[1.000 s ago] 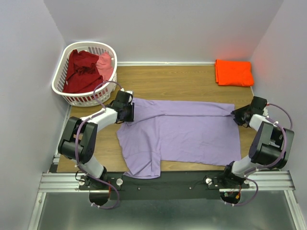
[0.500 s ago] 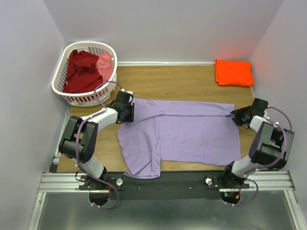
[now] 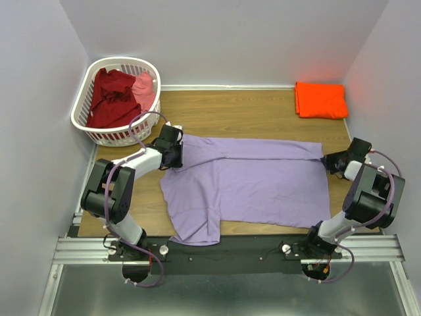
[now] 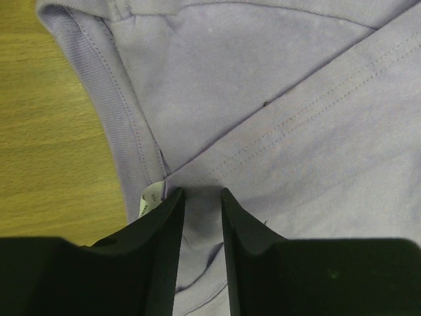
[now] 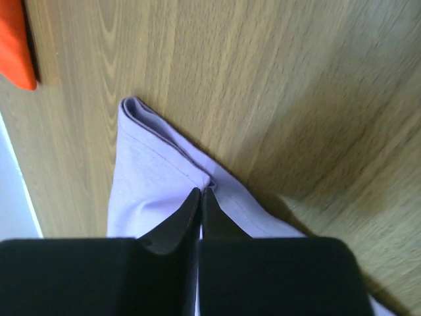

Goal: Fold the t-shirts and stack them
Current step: Fold the tshirt

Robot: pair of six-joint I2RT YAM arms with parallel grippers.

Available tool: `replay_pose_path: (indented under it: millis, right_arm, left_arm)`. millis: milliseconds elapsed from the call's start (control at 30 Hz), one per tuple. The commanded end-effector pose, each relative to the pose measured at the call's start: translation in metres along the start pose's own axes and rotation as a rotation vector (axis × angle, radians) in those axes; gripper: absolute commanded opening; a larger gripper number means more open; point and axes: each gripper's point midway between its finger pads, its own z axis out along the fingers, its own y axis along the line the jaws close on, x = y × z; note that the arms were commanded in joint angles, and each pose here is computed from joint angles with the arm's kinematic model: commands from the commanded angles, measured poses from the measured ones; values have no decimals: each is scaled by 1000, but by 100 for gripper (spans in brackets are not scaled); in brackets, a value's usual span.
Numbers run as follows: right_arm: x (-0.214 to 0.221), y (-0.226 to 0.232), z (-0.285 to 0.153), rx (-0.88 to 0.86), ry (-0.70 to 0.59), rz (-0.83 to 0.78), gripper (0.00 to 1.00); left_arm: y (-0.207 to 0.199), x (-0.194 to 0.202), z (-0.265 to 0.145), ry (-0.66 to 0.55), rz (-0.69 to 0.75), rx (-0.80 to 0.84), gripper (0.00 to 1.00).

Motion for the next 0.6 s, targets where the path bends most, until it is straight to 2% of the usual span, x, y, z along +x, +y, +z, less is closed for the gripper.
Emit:
replay_pose_path:
  millis: [0, 33, 167, 267, 500, 567]
  right_arm:
    - [-12, 5, -6, -35, -34, -26, 5]
    - [-17, 11, -11, -52, -51, -42, 1]
    - [-29, 22, -17, -77, -90, -111, 1]
    - [-25, 12, -13, -50, -74, -121, 1]
    - [-6, -19, -5, 28, -23, -113, 1]
    - [-1, -24, -6, 32, -2, -112, 4]
  left_arm:
    - [9, 8, 3, 35, 12, -48, 34]
    - [9, 11, 4, 45, 9, -48, 34]
    - [8, 17, 5, 66, 6, -41, 29]
    - [10, 18, 4, 70, 2, -44, 25]
    - [8, 24, -1, 70, -5, -24, 22]
    - [6, 24, -3, 67, -8, -17, 22]
